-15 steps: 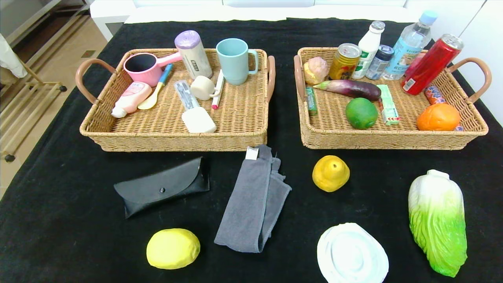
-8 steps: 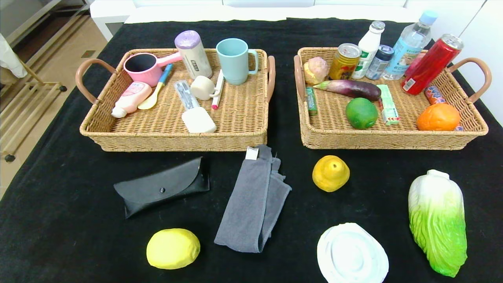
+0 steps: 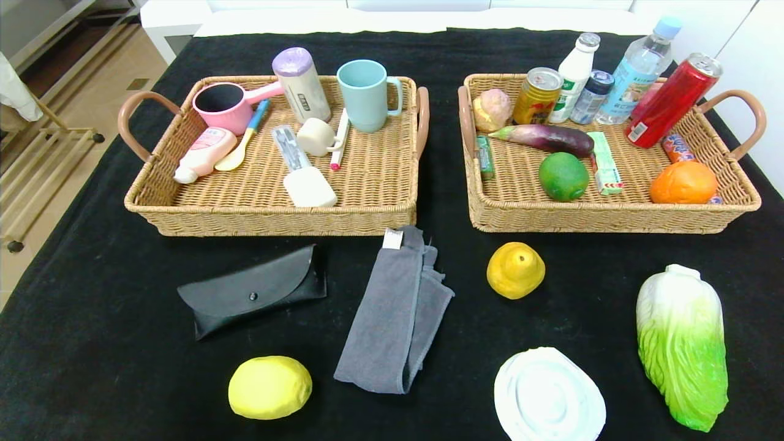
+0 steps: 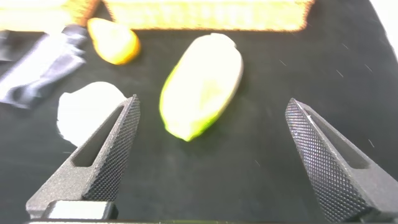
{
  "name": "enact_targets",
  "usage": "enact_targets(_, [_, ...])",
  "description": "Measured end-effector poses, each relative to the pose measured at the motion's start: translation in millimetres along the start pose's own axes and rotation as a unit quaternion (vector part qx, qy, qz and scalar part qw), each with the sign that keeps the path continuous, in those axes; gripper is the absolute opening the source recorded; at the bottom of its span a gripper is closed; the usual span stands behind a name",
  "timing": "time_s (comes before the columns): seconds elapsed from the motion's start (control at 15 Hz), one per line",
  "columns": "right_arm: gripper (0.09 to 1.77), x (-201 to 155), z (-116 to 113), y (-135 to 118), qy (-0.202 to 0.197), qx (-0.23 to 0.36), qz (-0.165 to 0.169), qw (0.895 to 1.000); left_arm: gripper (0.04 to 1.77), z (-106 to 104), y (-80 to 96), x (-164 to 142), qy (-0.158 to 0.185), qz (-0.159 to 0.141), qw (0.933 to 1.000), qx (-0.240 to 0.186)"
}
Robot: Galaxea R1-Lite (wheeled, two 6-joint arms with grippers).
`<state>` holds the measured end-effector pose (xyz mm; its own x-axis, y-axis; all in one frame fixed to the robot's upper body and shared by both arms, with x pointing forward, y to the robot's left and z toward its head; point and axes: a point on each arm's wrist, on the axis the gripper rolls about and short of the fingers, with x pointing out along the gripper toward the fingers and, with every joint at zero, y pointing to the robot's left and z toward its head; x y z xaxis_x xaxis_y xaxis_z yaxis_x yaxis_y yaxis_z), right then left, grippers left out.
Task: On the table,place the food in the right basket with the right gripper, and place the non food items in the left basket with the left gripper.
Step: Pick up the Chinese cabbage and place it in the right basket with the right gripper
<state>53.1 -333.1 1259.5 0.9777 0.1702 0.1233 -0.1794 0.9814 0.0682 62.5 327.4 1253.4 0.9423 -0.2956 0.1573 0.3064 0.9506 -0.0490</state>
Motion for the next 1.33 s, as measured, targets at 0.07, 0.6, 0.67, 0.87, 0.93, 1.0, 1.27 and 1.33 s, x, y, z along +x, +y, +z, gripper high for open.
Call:
enact_targets(0.07, [1.71, 4, 9, 1, 0.004, 0.0, 0.014, 1.0, 1.72, 11, 0.5, 6, -0.001, -0.018, 0.9998, -0.002])
enact_targets(0.6, [1.71, 80, 56, -1, 0.049, 0.013, 0.144, 0.988, 1.72, 80, 2.3, 83, 0.083, -0.199, 0.9757, -0.041])
enact_targets(0.67, [1.71, 90, 57, -1, 0.063, 0.018, 0.158, 0.985, 1.72, 83, 0.1, 93, 0.095, -0.218, 0.9702, -0.044])
enact_targets(0.87, [1.71, 115, 59, 9, 0.099, 0.022, 0.174, 0.98, 1.72, 90, -6.6, 122, 0.121, -0.249, 0.9596, -0.047])
enact_targets(0.93, [1.71, 124, 60, 15, 0.109, 0.018, 0.171, 0.979, 1.72, 91, -10.3, 131, 0.13, -0.264, 0.9547, -0.048])
enact_targets(1.0, [1.71, 133, 62, 20, 0.115, 0.015, 0.174, 0.978, 1.72, 93, -13.8, 138, 0.136, -0.275, 0.9506, -0.048])
enact_targets(1.27, [1.71, 156, 59, 32, 0.141, 0.008, 0.183, 0.973, 1.72, 100, -23.3, 160, 0.144, -0.3, 0.9425, -0.034])
enact_targets(1.33, [1.71, 158, 58, 34, 0.146, 0.007, 0.184, 0.972, 1.72, 98, -24.2, 162, 0.149, -0.3, 0.9416, -0.034])
